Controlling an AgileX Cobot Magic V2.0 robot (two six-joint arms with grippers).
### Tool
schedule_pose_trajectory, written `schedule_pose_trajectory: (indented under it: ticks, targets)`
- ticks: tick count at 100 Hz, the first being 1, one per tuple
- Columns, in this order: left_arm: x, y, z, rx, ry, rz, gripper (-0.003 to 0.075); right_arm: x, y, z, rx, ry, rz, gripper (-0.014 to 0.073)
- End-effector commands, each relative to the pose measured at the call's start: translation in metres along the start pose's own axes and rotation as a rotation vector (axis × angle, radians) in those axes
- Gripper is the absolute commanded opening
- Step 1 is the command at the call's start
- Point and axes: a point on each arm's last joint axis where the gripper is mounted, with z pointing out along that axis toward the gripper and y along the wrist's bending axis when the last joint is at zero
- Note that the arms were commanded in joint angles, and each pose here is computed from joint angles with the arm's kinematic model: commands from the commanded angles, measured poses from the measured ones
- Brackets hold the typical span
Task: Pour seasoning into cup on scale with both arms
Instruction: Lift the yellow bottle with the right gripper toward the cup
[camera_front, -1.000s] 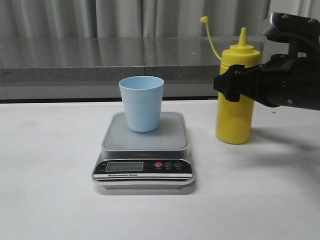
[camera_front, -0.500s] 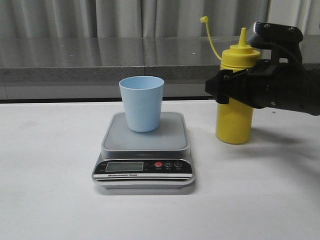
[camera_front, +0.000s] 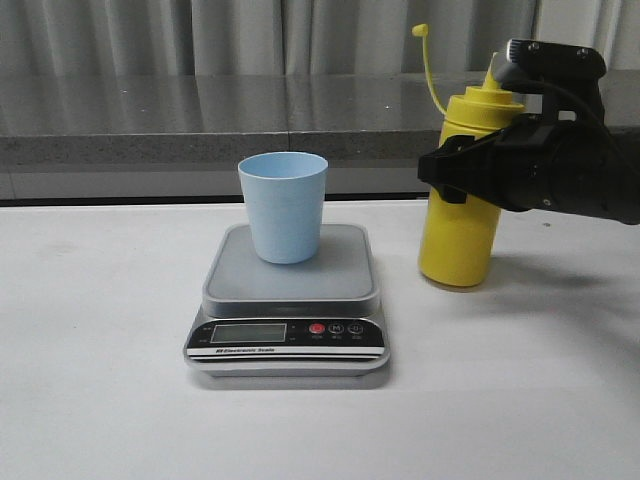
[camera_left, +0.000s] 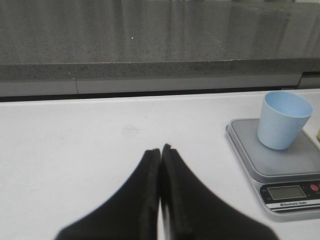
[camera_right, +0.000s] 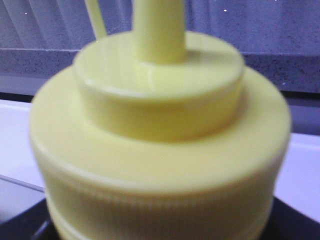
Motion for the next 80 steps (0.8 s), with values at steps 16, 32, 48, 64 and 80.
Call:
schedule_pose_trajectory:
  ticks: [16,32,48,64,80]
  targets:
    - [-0.015,-0.001,-0.003,0.004,-0.098,-0.011,-0.0020,-0.063,0.018,-0.006,-0.026,-0.051,-0.266,-0.0060]
    - [-0.015,-0.001,-0.003,0.004,-0.098,-0.011,-0.0020,-0.083,0.031,0.001,-0.094,0.000,-0.417,-0.0060]
    - [-0.015,-0.001,-0.003,0.004,-0.098,-0.011,-0.0020,-0.097,0.041,0.012,-0.125,0.066,-0.546,-0.0060]
    - [-0.015,-0.001,-0.003,0.004,-0.098,-0.011,-0.0020,-0.111,0.044,0.018,-0.110,0.127,-0.643,-0.0060]
    - [-0.015,-0.001,-0.003,0.004,-0.098,-0.011,-0.0020,-0.123,0.047,0.023,-0.089,0.194,-0.763,-0.0060]
